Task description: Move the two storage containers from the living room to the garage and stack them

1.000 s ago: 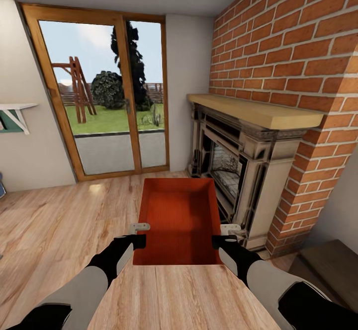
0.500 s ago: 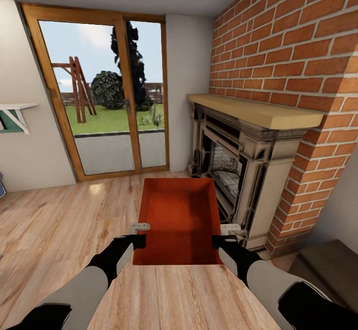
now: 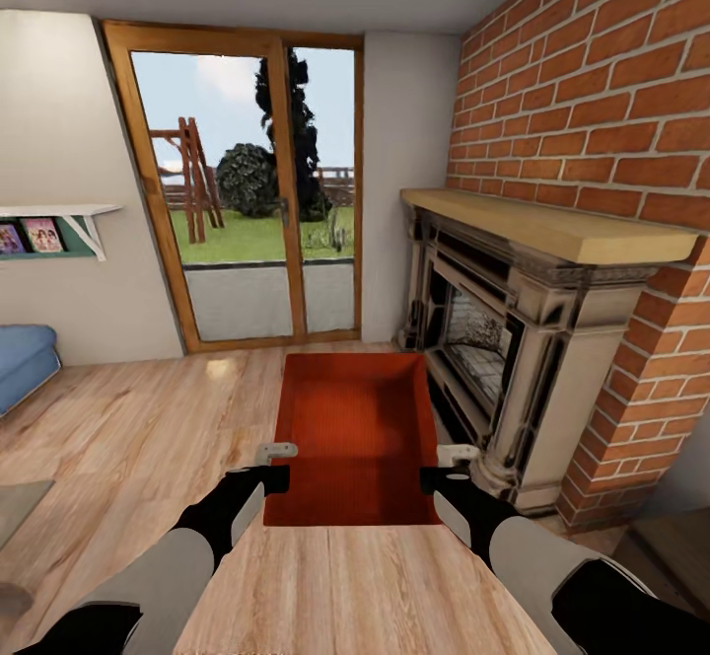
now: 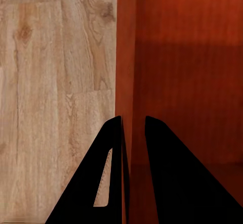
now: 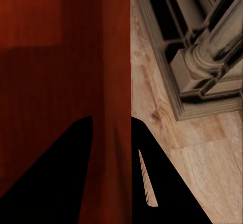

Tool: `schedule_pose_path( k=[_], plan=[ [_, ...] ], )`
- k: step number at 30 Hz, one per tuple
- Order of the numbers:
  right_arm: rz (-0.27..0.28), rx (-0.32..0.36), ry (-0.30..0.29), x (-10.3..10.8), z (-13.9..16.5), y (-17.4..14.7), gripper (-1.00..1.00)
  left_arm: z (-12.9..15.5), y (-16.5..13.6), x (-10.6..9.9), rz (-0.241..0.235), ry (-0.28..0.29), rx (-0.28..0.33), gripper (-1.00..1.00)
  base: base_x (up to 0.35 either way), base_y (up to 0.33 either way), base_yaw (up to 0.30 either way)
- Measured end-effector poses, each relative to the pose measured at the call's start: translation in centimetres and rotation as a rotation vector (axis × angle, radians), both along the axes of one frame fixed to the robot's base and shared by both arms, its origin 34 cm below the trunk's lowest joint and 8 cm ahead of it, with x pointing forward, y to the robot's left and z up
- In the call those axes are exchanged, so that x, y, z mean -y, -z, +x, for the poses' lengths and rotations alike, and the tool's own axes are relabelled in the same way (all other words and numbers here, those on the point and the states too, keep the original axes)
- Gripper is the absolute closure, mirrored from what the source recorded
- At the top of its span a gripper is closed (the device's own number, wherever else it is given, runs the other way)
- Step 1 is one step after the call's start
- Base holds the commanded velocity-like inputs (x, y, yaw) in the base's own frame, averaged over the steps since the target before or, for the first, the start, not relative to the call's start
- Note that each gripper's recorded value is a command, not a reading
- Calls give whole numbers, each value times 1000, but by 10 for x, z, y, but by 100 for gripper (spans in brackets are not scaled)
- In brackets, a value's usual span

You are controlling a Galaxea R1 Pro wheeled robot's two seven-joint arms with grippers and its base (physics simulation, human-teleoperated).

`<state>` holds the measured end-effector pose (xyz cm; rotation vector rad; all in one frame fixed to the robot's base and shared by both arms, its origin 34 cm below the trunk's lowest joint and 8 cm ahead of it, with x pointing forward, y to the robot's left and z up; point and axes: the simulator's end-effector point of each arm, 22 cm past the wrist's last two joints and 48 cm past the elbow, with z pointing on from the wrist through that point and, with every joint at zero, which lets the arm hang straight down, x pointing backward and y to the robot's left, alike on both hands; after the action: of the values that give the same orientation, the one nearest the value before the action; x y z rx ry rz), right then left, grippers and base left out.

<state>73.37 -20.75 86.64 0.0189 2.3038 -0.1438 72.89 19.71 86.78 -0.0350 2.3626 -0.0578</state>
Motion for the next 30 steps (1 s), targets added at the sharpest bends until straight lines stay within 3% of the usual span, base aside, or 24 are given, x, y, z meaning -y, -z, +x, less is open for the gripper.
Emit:
schedule_pose_path(
  k=[30],
  plan=[
    [2,19,1,0,2,-11,100,2,-12,0,2,2,19,100,0,0,291]
  ],
)
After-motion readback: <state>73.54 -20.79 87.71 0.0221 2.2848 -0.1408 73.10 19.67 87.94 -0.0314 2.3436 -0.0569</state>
